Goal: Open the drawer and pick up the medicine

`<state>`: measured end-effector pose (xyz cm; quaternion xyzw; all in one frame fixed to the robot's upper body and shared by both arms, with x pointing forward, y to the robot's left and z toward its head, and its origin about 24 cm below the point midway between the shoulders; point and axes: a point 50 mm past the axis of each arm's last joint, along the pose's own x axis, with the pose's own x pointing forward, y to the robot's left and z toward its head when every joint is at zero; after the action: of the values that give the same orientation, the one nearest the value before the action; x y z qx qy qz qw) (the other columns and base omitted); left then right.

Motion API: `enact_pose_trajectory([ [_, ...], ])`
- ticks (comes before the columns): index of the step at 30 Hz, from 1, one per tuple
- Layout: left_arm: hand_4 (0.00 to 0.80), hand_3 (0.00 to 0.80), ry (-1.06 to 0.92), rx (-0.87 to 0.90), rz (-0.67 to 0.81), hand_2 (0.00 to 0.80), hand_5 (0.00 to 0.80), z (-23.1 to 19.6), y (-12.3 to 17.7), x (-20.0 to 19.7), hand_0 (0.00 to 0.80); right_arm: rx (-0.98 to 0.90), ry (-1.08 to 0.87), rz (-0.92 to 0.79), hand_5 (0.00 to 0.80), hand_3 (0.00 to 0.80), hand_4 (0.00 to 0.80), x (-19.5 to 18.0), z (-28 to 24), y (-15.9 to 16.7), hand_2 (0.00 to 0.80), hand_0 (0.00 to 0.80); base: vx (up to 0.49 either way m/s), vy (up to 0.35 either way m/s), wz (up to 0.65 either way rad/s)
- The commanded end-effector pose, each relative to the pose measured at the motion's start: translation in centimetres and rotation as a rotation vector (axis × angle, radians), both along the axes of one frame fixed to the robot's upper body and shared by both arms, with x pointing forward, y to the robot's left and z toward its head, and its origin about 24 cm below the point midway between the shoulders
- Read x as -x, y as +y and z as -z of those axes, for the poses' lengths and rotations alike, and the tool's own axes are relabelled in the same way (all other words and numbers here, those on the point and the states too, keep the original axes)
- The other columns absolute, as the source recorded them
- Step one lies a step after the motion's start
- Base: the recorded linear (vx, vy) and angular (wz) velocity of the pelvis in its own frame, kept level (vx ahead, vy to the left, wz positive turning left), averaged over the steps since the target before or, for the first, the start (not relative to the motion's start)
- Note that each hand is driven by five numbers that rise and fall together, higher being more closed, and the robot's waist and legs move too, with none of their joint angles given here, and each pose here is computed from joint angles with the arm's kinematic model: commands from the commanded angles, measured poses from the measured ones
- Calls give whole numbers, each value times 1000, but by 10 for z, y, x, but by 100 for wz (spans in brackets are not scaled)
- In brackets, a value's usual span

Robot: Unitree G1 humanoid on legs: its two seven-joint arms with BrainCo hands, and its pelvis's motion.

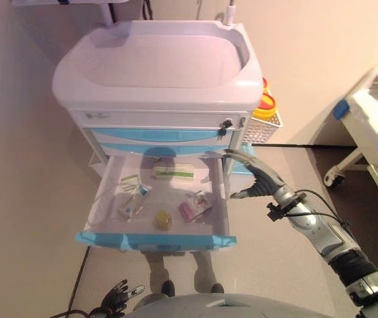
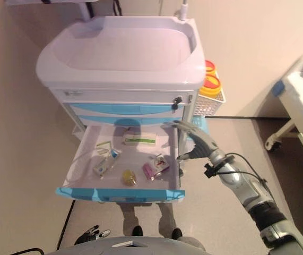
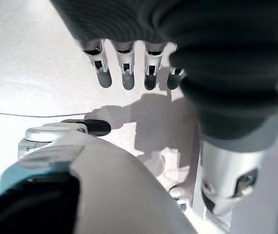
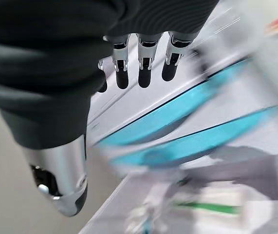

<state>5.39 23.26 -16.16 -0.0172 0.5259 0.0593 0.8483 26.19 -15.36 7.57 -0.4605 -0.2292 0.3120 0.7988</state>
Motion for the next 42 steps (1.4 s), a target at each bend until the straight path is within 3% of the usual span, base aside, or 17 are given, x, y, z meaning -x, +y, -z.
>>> enact_pose_trajectory([
  [1,0,0,23,-43,47,0,0,-2,12,-7,0,38,-95,-162,0,0,0,-3,-13,32,0,0,-5,-16,28],
  [8,0,0,-2,-48,100,0,0,-5,11,-22,0,222,-126,-203,0,0,0,-10,19,59,0,0,-8,-20,33],
  [18,0,0,9,-60,147,0,0,-7,16,-23,0,448,-65,-64,0,0,0,-22,68,50,0,0,14,-23,41],
  [26,0,0,26,-65,187,0,0,-7,18,-20,0,504,-57,75,0,0,0,-30,86,43,0,0,24,-1,20],
  [42,0,0,-36,-55,220,0,0,-8,11,-31,0,584,-52,109,0,0,0,-33,99,40,0,0,2,3,2],
])
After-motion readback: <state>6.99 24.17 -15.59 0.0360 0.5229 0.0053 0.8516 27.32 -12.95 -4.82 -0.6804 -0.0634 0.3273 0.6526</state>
